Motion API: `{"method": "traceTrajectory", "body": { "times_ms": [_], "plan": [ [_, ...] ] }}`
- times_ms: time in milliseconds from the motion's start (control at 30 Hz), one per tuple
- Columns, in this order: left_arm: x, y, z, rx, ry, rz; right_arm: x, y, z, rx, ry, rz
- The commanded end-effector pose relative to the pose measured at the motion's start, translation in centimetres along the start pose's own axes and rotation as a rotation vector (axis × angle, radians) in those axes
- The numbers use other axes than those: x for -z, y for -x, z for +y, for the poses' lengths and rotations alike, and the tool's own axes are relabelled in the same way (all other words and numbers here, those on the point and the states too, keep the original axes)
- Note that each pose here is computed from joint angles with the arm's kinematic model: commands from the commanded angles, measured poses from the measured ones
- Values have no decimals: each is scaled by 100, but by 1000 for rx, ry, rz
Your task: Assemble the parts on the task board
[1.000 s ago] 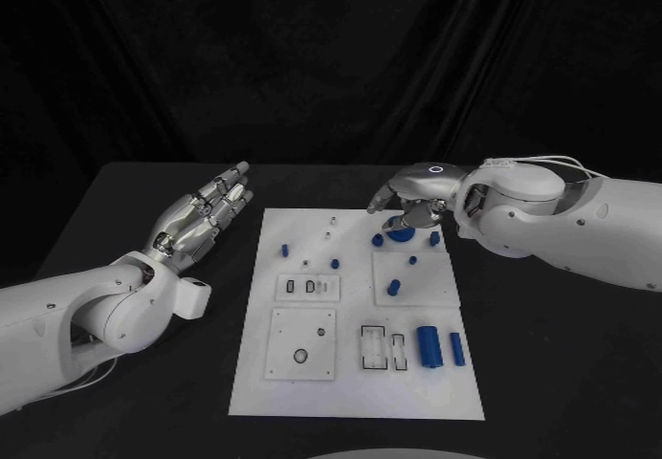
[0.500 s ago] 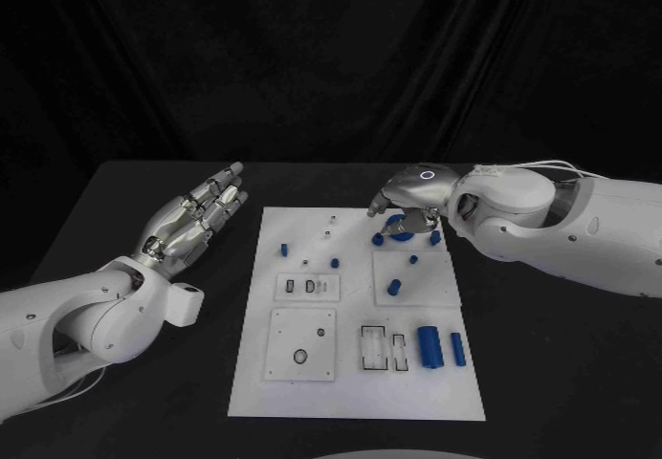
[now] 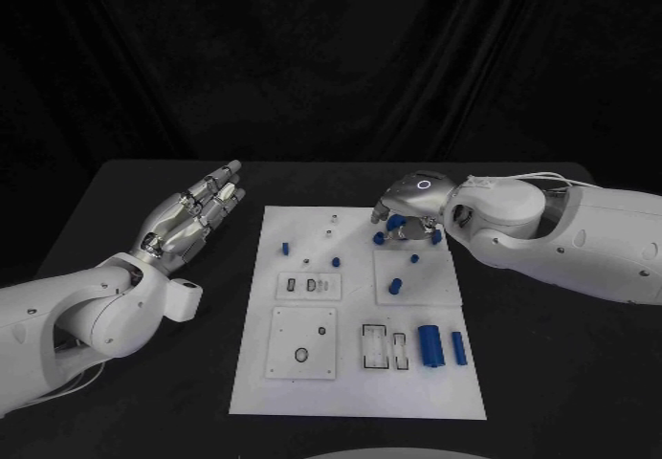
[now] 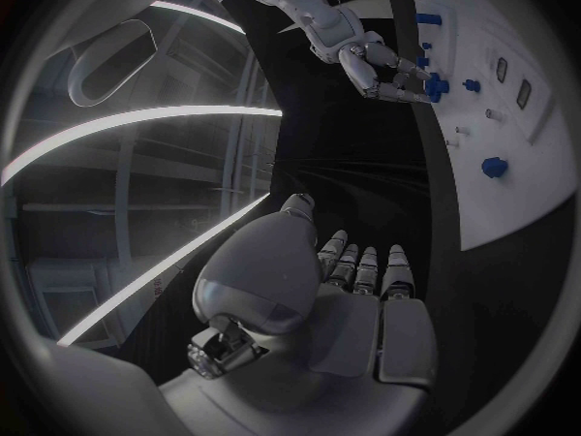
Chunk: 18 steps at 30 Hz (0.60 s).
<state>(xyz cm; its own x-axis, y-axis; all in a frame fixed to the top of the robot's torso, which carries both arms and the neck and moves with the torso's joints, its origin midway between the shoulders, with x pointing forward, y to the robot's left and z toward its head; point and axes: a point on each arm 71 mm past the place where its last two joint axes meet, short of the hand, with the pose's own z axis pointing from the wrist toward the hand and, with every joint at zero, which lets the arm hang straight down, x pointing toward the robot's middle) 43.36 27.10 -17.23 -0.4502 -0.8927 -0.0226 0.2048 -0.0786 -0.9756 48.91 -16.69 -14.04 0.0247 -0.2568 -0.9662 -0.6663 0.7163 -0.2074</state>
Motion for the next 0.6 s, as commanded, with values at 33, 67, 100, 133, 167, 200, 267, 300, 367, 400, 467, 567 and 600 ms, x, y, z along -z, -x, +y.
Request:
{"method": "traceTrajectory", "body": {
  "times_ms": [33, 67, 100, 133, 167, 200, 267, 300, 367, 400, 467, 567, 600],
  "plan": [
    [1, -1, -167, 21, -225, 2, -7, -40, -1, 20, -3, -8],
    [-1, -1, -165, 23, -225, 2, -11, -54, 3, 18, 0, -8],
    [-3, -2, -164, 24, -225, 2, -13, -64, 6, 17, 2, -9],
    [-6, -2, -163, 25, -224, 3, -16, -75, 10, 16, 5, -10],
    [-9, -1, -160, 26, -224, 4, -21, -88, 15, 14, 8, -11],
    [-12, -1, -158, 26, -224, 4, -24, -100, 20, 13, 10, -11],
    [-18, 0, -155, 27, -223, 5, -32, -123, 27, 10, 14, -11],
    [-20, 1, -153, 28, -222, 6, -37, -137, 31, 8, 16, -11],
    [-24, 0, -150, 29, -221, 7, -45, -162, 37, 6, 19, -12],
    [-25, 0, -149, 30, -221, 7, -47, -170, 39, 5, 20, -12],
    [-28, 1, -147, 31, -220, 9, -55, -191, 45, 2, 23, -13],
    [-32, 3, -141, 32, -216, 10, -63, -218, 57, -2, 30, -17],
    [-33, 4, -140, 32, -215, 11, -66, -225, 62, -3, 34, -20]
  ]
}}
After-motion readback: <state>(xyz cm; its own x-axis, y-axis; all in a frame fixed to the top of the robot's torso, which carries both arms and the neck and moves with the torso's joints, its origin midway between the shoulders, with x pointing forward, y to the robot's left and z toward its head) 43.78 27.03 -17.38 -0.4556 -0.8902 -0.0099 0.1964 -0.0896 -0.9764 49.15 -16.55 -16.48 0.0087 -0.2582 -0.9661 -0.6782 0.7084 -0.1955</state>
